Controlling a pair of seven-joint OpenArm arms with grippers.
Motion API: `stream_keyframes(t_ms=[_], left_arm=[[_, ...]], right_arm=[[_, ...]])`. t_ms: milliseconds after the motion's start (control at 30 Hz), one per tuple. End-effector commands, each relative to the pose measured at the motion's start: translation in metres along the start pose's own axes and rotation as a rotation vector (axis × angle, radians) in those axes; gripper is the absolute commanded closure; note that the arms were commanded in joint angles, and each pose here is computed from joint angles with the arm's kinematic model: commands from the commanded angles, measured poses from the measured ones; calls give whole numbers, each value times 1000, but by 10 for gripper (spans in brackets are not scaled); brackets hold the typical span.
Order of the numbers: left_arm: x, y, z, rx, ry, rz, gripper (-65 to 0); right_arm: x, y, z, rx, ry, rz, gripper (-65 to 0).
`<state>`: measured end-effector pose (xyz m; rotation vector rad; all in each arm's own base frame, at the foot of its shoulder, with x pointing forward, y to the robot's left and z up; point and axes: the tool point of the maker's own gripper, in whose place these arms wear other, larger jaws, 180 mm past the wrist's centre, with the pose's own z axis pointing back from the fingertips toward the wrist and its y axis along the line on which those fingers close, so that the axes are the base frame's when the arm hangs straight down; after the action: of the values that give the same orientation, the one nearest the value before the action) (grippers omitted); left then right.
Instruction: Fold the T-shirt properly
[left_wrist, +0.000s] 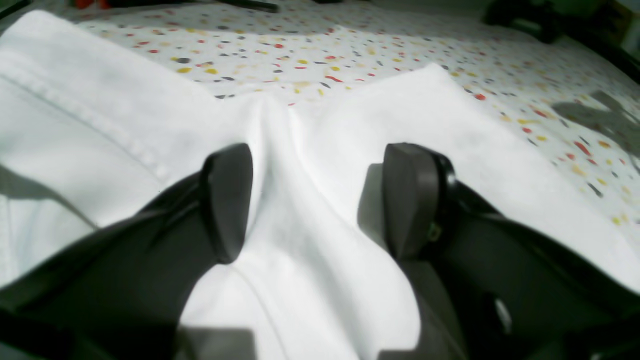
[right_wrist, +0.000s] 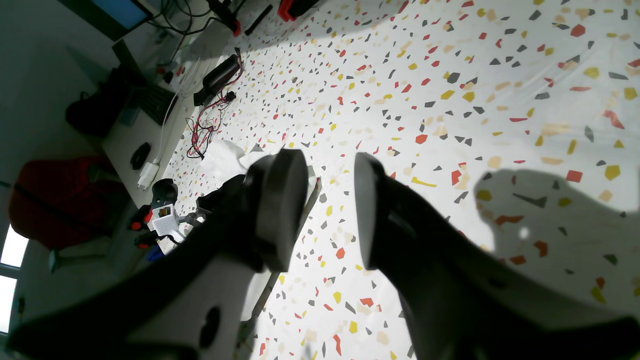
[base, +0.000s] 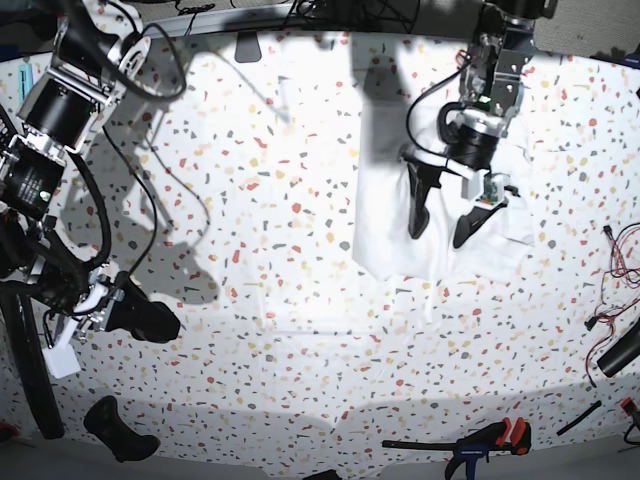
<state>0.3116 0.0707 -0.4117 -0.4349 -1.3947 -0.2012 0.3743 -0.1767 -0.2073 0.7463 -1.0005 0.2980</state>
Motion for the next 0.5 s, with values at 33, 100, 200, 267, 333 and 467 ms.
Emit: stream_keyframes(t_ms=[33,100,200,267,333,467], left_arm=[[-19,-12,7,-83,114,-20,-391],[-3,-18,5,-136,80,-26,-391],[29,-23,1,-188,6,-70,-391],[55,-26,-2,-210,-53,-111,-391],[81,-30,-3,-231,-113,-152,-391],[126,-41,-1,-272,-206,-229,-391]], right_arm=[[20,5,5,12,-53,39,-206],[20,5,5,11,-53,39,-206],[20,5,5,11,-53,39,-206],[20,5,5,11,-53,39,-206],[20,5,5,11,-53,39,-206],[20,5,5,11,-53,39,-206]])
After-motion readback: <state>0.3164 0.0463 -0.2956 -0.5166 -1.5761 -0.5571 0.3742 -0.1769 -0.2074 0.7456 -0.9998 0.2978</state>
